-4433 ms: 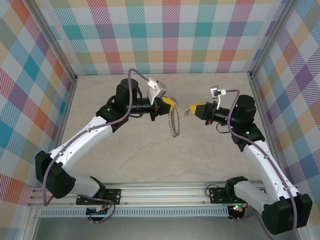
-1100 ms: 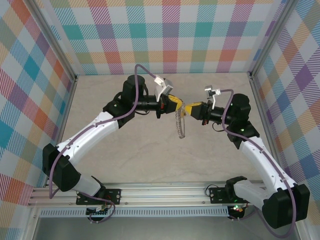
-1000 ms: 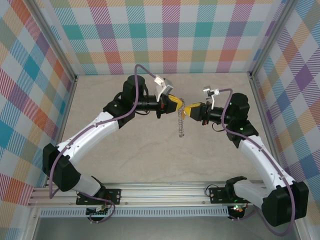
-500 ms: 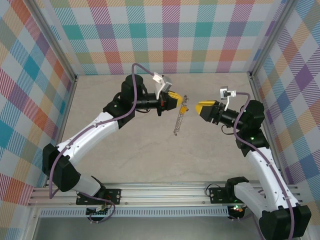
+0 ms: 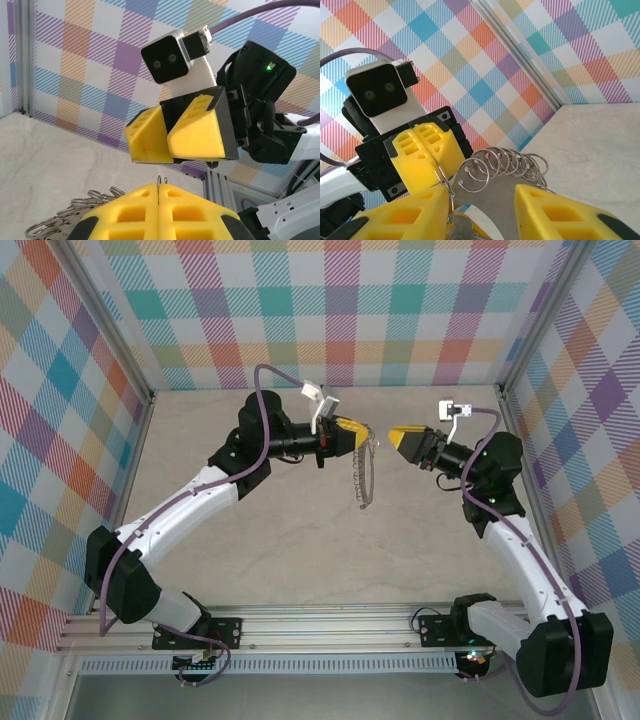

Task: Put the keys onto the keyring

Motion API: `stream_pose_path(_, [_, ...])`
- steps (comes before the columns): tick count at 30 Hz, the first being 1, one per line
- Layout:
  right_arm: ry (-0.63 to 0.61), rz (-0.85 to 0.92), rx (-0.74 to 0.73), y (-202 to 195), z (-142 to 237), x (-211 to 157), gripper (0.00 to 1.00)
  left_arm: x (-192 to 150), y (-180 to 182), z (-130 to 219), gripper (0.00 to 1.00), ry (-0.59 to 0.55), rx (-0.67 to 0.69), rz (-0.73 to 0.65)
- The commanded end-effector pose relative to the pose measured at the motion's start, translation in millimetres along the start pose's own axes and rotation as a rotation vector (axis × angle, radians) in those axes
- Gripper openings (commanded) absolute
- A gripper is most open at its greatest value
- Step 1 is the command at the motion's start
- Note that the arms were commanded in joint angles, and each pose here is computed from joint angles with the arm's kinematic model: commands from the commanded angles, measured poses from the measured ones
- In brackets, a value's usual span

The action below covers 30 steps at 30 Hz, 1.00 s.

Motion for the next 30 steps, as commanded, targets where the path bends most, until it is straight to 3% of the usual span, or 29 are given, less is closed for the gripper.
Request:
stream_pose_path(1, [0.017, 0.038, 0.075, 17, -7, 1, 0.39, 18, -6, 1, 0.00, -0.068, -0.036, -0.026])
stream_pose_path(18, [0.045, 0.072, 0.138, 28, -26, -3, 0.37, 18, -6, -1, 0.00, -0.063, -0.044, -0.021])
stream_pose_path(30, [0.018, 0.099, 0.134, 40, -20, -3, 0.43, 15, -4, -2, 0.00, -0.055, -0.039, -0.018])
Point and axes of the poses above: each hand's point on the last joint's axis, 136 mm out from that joint toward the fingers, its own z axis back along the fingers, its own y axis along the line the jaws close on, x = y × z, the point moved 2 cm from there along z, back along the fingers, and after that the axes turned 11 degrees about -z, right-handed, at the moved point
